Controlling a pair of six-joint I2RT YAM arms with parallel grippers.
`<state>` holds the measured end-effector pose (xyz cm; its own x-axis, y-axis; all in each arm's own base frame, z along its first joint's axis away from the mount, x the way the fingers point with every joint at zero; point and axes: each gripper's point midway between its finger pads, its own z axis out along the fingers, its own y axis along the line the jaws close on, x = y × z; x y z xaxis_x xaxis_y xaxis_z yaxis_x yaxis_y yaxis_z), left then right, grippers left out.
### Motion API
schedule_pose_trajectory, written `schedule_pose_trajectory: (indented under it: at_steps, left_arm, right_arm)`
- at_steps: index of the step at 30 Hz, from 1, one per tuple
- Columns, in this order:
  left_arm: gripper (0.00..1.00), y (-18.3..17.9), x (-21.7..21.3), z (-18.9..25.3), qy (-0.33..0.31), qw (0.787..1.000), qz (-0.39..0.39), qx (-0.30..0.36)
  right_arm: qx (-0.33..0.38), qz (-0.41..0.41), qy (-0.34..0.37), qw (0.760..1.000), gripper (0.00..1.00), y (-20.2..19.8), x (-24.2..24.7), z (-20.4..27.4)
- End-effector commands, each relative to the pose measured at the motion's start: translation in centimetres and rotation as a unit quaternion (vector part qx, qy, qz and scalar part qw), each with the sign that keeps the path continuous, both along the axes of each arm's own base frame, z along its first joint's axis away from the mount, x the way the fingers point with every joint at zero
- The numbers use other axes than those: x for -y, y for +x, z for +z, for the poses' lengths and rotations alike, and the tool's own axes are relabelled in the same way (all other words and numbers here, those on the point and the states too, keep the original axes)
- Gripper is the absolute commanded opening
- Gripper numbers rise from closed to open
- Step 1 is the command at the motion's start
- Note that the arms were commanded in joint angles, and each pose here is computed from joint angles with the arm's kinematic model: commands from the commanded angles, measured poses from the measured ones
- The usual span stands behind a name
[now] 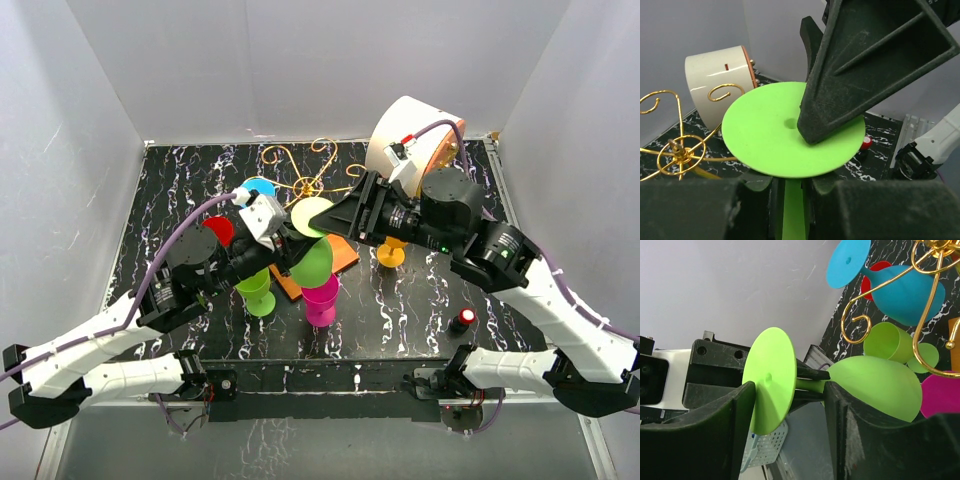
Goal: Place the wine glass upside down on the wine glass rack
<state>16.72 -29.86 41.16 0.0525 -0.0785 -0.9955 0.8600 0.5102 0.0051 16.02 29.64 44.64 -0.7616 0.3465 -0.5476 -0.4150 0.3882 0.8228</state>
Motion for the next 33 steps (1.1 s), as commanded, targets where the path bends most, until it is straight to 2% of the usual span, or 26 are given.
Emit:
schedule_pose_trajectory:
  at_steps: [1, 10, 23, 28, 30, 31, 33]
  left_arm:
    - [0.0, -0.1, -1.1, 2.0, -0.032, 0.999, 0.013, 0.027]
    - [0.0, -0.3, -2.3, 1.7, -0.032, 0.999, 0.023, 0.028]
    - [0.0, -0.2, -3.0, 0.5, -0.022, 0.999, 0.032, 0.027]
    - [0.0, -0.3, -3.0, 0.5, -0.022, 0.999, 0.031, 0.028]
    - [0.0, -0.3, -2.9, 0.5, -0.019, 0.999, 0.03, 0.025]
    - [0.02, -0.2, -2.9, 0.3, -0.016, 0.999, 0.032, 0.021]
    - [0.15, 0.1, -3.2, 0.2, -0.01, 0.999, 0.046, 0.012]
  right_arm:
    - [0.003, 0.039, 0.066, 0.997, 0.51, -1.4, -0.8, 2.6]
    - [-0.043, 0.009, 0.098, 0.994, 0.37, -0.6, -0.8, 1.7]
    - [-0.083, -0.028, 0.124, 0.988, 0.3, 0.1, -0.1, 1.1]
    - [-0.098, -0.022, 0.131, 0.986, 0.19, 0.1, -0.7, 0.7]
    - [-0.098, -0.022, 0.133, 0.986, 0.08, 0.2, -0.8, 0.8]
    - [-0.098, -0.026, 0.134, 0.986, 0.03, 0.3, -0.7, 0.8]
    - [-0.099, -0.036, 0.132, 0.986, 0.0, 0.5, -0.4, 0.8]
